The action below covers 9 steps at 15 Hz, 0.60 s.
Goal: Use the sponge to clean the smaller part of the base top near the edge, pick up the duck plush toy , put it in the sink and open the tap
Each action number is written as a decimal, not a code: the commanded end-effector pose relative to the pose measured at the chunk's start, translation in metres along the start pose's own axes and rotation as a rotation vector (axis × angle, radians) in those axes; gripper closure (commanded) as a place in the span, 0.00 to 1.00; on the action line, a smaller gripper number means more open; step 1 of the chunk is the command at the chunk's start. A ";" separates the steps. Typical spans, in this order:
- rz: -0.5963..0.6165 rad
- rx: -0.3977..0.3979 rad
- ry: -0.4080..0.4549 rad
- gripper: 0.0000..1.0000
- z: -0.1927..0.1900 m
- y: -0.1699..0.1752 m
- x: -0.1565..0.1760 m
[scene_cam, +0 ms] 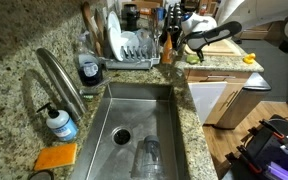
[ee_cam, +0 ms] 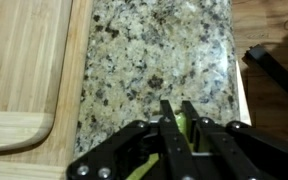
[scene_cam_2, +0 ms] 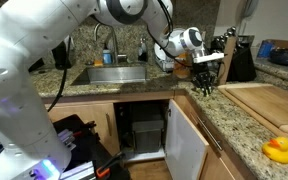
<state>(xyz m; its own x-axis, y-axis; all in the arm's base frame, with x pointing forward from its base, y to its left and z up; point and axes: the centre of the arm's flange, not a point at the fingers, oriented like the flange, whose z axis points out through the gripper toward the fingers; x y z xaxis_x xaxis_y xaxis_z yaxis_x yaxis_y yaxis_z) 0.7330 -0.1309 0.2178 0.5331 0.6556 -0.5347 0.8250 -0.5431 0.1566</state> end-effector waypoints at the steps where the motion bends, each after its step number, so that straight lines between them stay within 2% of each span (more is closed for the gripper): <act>1: 0.065 -0.041 -0.017 0.60 0.009 0.013 -0.017; 2: 0.031 -0.014 -0.009 0.85 0.003 0.006 -0.007; 3: 0.045 -0.017 -0.015 0.84 0.005 0.009 -0.013; 6: 0.057 -0.020 -0.022 0.63 0.008 0.012 -0.018; 8: 0.058 -0.021 -0.022 0.60 0.007 0.012 -0.017; 9: 0.059 -0.021 -0.021 0.35 0.007 0.012 -0.017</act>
<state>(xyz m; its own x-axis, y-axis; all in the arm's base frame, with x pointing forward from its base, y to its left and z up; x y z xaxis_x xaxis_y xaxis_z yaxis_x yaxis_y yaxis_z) 0.7322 -0.1520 0.2227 0.5769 0.6114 -0.5416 0.7961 -0.5691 0.2056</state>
